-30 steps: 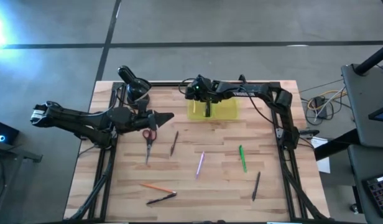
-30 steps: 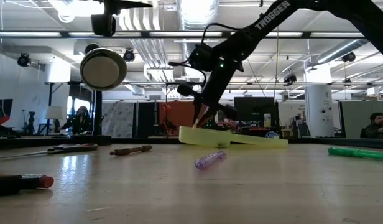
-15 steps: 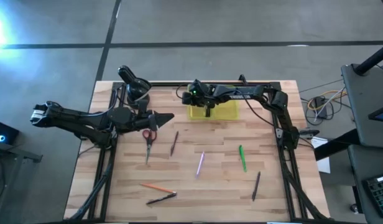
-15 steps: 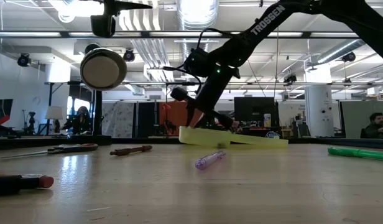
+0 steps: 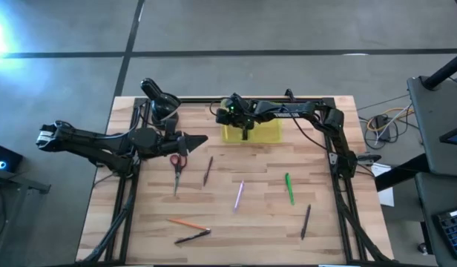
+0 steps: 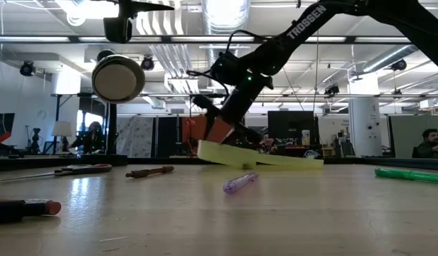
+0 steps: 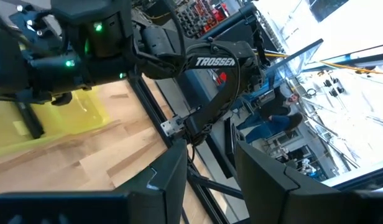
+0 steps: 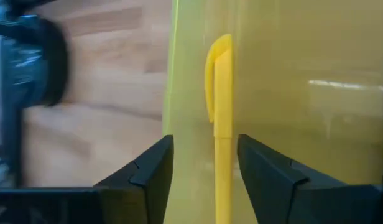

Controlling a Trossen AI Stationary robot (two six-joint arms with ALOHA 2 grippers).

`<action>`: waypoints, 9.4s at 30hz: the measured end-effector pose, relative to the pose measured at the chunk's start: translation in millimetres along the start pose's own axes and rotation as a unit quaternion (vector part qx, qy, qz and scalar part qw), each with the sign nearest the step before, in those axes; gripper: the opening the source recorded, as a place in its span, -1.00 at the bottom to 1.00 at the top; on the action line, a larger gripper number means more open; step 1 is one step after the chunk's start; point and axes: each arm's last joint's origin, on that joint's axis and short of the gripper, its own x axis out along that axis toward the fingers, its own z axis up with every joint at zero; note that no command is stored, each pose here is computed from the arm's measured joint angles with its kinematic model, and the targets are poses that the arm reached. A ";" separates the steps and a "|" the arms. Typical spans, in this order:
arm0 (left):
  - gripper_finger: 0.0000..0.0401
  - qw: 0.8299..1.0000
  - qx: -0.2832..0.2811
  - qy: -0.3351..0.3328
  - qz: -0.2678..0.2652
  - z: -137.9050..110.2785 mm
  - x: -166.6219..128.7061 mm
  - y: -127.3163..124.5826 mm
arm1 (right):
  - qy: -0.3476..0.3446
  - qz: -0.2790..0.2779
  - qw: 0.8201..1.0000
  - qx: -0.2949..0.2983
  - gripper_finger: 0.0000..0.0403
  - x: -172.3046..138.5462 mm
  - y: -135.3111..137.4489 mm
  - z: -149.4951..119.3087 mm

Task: Pick & place school supplies into a supply box
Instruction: Put the black pen into the yellow supply box

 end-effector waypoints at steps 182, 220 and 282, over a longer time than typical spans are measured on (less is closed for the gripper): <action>-0.40 0.975 0.036 0.169 0.141 -27.5 -27.6 27.0 | 0.240 -0.284 0.927 0.056 -0.40 -222.7 -174.8 -325.4; -0.40 0.973 0.040 0.179 0.139 -28.1 -27.5 27.4 | 0.246 -0.293 0.922 -0.062 -0.91 -215.1 -199.3 -339.8; -0.40 0.968 0.150 0.145 0.138 -25.2 -26.5 27.1 | 0.114 0.242 0.963 -0.031 -0.91 -213.7 -86.9 -95.3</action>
